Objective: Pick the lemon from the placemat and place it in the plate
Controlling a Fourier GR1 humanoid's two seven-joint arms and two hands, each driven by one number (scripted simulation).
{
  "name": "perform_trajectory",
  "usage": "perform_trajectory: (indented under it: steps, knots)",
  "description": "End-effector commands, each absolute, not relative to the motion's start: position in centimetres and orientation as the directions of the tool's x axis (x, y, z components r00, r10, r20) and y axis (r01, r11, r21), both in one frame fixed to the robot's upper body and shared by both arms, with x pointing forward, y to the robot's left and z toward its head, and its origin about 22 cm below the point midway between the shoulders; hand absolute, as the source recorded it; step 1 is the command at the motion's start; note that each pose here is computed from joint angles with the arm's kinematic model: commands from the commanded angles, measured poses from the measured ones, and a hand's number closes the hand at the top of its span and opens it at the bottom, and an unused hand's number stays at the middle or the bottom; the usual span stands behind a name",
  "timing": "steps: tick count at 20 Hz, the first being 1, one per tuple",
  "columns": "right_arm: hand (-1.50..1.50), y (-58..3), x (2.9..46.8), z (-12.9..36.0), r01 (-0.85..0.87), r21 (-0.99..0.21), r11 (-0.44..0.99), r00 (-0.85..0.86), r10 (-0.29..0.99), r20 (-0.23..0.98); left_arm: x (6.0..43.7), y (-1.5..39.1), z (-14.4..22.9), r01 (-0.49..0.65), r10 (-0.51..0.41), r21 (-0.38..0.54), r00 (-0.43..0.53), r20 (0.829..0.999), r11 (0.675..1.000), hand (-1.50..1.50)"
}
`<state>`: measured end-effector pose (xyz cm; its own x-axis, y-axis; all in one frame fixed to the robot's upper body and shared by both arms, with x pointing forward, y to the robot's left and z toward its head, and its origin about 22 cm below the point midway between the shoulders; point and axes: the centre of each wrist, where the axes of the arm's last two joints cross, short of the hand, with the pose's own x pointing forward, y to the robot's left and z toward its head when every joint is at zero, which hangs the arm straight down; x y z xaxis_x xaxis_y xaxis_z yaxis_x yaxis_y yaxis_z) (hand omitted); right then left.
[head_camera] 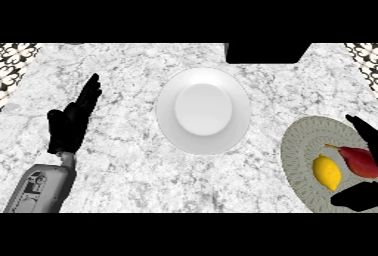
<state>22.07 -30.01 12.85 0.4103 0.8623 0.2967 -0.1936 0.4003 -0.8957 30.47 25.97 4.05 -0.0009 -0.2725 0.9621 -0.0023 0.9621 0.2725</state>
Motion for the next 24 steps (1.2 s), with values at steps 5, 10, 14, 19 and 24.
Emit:
perform_trajectory:
  steps: [5,10,14,19,24]
  knots:
    - [-1.5,-30.3,23.9,10.9,-0.298,-0.875,0.381,0.453,0.864,0.221,30.9,26.7,3.1,-0.003,-0.279,0.279,0.001,0.96,0.96,0.0]
    - [-1.5,-33.4,22.9,8.2,-0.372,-0.863,0.342,0.458,0.876,0.15,29.7,26.3,4.9,0.008,-0.262,0.262,0.006,0.965,0.965,0.0]
    - [-1.5,-31.7,24.4,5.3,-0.371,-0.853,0.368,0.468,0.867,0.171,30.4,23.7,4.1,-0.003,-0.272,0.272,0.004,0.962,0.962,0.0]
    - [-1.5,-32.4,24.5,3.1,-0.399,-0.843,0.36,0.475,0.868,0.145,29.6,25.8,2.4,-0.01,-0.272,0.272,0.013,0.962,0.962,0.0]
    - [-1.5,-32.8,25.3,2.1,-0.406,-0.829,0.384,0.499,0.853,0.15,28.7,24.0,4.9,0.005,-0.255,0.255,0.015,0.967,0.967,0.0]
